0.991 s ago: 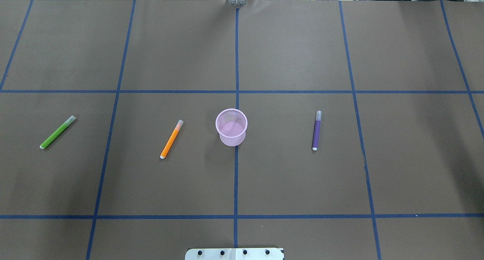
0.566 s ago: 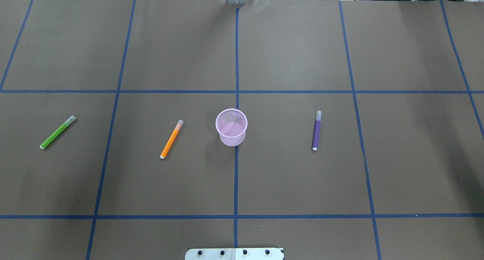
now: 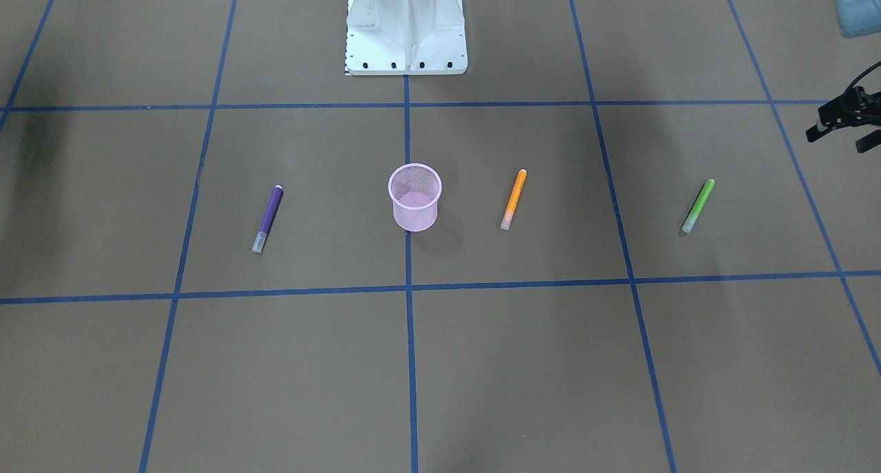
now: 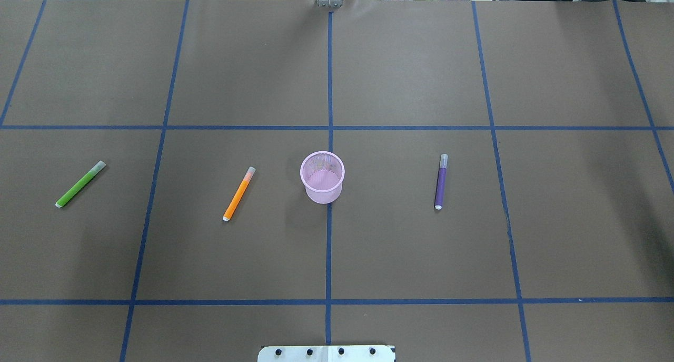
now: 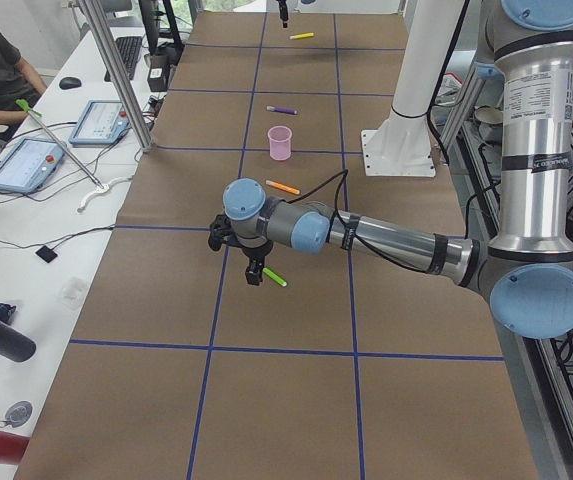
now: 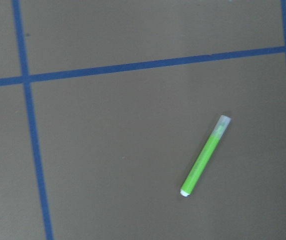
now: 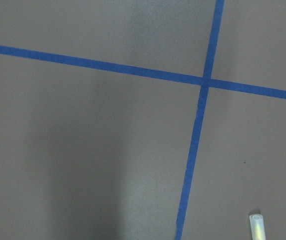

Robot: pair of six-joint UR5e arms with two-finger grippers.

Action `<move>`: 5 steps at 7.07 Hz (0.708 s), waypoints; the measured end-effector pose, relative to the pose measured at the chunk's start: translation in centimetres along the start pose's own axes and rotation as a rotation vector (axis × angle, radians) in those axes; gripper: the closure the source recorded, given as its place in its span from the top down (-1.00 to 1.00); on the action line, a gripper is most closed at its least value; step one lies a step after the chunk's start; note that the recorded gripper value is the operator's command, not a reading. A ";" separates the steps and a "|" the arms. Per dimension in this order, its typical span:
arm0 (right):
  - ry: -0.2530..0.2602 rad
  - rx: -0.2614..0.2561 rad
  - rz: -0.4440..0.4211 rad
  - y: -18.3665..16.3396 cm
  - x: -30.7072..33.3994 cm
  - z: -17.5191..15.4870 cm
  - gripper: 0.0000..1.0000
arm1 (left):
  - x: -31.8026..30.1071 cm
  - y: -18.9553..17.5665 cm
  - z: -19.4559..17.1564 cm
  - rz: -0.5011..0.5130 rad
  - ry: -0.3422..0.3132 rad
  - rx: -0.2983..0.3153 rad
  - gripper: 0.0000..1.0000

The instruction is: Collect pens into pen holder

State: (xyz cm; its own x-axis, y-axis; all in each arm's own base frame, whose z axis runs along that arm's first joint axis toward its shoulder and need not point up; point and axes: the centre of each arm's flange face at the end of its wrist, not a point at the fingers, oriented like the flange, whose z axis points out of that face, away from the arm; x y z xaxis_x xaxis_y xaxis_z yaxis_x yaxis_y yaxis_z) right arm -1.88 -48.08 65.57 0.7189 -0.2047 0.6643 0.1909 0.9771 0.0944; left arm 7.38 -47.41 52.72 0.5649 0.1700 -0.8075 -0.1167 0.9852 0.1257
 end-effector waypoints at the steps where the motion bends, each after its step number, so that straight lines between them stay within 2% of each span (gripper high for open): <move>1: 0.014 -0.020 0.002 -0.1 1.0 1.0 0.96 | 1.8 -0.9 0.5 0.002 0.004 -0.001 1.00; 2: 0.029 -0.046 0.020 0.3 2.3 2.2 0.83 | 3.2 -1.7 0.8 0.005 0.004 -0.001 1.00; 4: 0.036 -0.087 0.053 2.1 4.7 4.8 0.81 | 5.0 -2.2 0.8 0.016 0.004 0.007 1.00; 5: 0.036 -0.066 0.035 3.1 5.8 6.0 0.82 | 5.7 -2.4 0.7 0.026 0.006 0.010 1.00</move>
State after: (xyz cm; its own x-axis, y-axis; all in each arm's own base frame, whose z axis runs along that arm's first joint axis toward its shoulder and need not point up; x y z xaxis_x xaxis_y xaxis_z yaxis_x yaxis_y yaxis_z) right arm -1.13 -45.89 74.20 0.7495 -0.1738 0.6388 0.2082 0.9779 0.0218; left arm 11.42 -48.78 48.26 0.5566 0.1952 -0.8076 -0.1232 0.9807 0.1521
